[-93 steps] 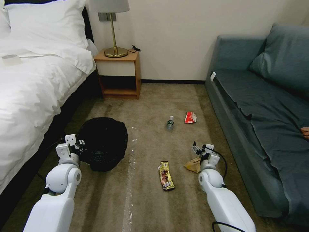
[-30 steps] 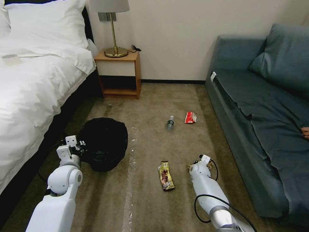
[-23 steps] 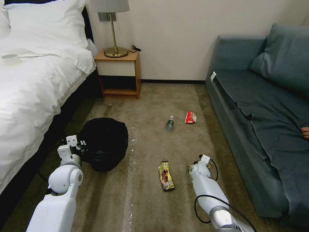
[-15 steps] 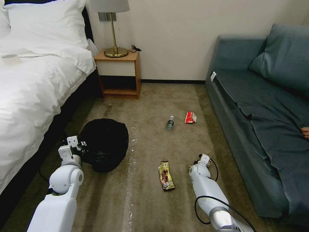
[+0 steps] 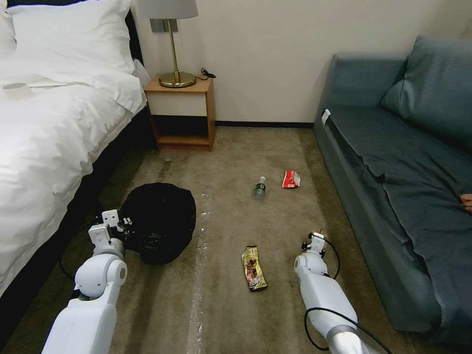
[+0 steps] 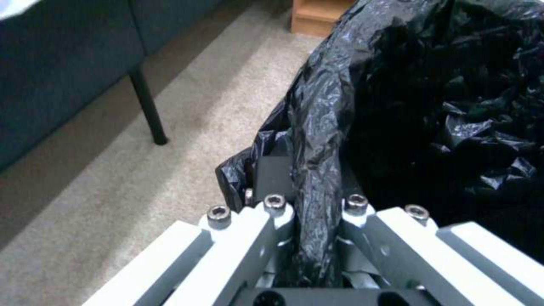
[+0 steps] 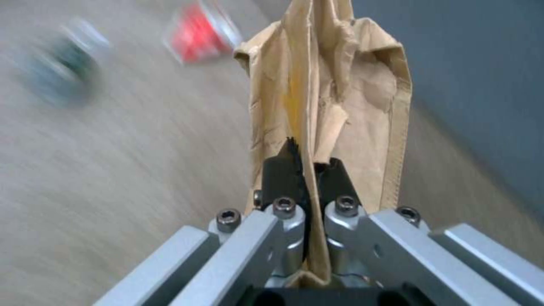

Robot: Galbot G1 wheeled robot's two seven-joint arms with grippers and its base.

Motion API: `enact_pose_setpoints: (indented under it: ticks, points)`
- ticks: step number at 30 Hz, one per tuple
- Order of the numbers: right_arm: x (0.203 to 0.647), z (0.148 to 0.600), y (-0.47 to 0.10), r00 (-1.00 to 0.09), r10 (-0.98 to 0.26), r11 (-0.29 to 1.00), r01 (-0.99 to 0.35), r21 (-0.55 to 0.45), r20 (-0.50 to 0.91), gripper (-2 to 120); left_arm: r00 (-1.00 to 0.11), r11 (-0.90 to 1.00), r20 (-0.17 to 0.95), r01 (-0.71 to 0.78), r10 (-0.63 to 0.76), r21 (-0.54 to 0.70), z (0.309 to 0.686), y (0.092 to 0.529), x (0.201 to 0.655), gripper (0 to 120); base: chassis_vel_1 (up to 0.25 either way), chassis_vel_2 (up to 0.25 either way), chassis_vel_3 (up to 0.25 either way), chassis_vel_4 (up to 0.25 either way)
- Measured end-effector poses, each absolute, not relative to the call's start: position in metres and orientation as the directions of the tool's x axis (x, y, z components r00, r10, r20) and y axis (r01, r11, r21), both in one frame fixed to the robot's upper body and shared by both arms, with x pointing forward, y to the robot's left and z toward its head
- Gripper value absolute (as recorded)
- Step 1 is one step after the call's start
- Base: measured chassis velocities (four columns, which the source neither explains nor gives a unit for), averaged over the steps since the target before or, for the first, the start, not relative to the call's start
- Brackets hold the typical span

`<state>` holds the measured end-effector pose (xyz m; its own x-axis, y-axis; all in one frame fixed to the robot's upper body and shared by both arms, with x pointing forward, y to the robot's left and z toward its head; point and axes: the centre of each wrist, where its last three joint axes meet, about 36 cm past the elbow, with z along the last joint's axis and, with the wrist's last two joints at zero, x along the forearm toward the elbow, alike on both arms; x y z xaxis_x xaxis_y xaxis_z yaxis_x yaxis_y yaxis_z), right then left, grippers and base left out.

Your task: Pick up the trash bin, then pick up the garbage on the floor and place it into the trash bin.

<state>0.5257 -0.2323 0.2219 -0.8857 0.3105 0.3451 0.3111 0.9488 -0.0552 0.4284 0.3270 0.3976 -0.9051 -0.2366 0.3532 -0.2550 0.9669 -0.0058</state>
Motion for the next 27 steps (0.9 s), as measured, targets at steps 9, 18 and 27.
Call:
enact_pose_setpoints:
  ticks: [9, 18, 27]
  points:
    - [0.51, 0.294, -0.156, -0.998, 0.019, 1.0, 0.019, -0.011, 0.056, 0, -0.91, 0.975, 0.367, -0.22, -0.195, -0.028, 0.392, 0.311, 0.434, 3, 0.0, 0.0, 0.0, 0.0]
    - [0.487, 0.346, -0.077, -0.969, -0.224, 0.974, -0.226, 0.007, -0.107, 0, -0.912, 0.979, 0.371, -0.203, -0.177, -0.032, 0.394, 0.304, 0.437, 3, 0.0, 0.0, 0.0, 0.0]
    - [0.49, 0.369, -0.025, -0.904, -0.381, 0.923, -0.383, -0.028, -0.196, 0, -0.913, 0.98, 0.375, -0.193, -0.162, -0.046, 0.392, 0.296, 0.438, 3, 0.0, 0.0, 0.0, 0.0]
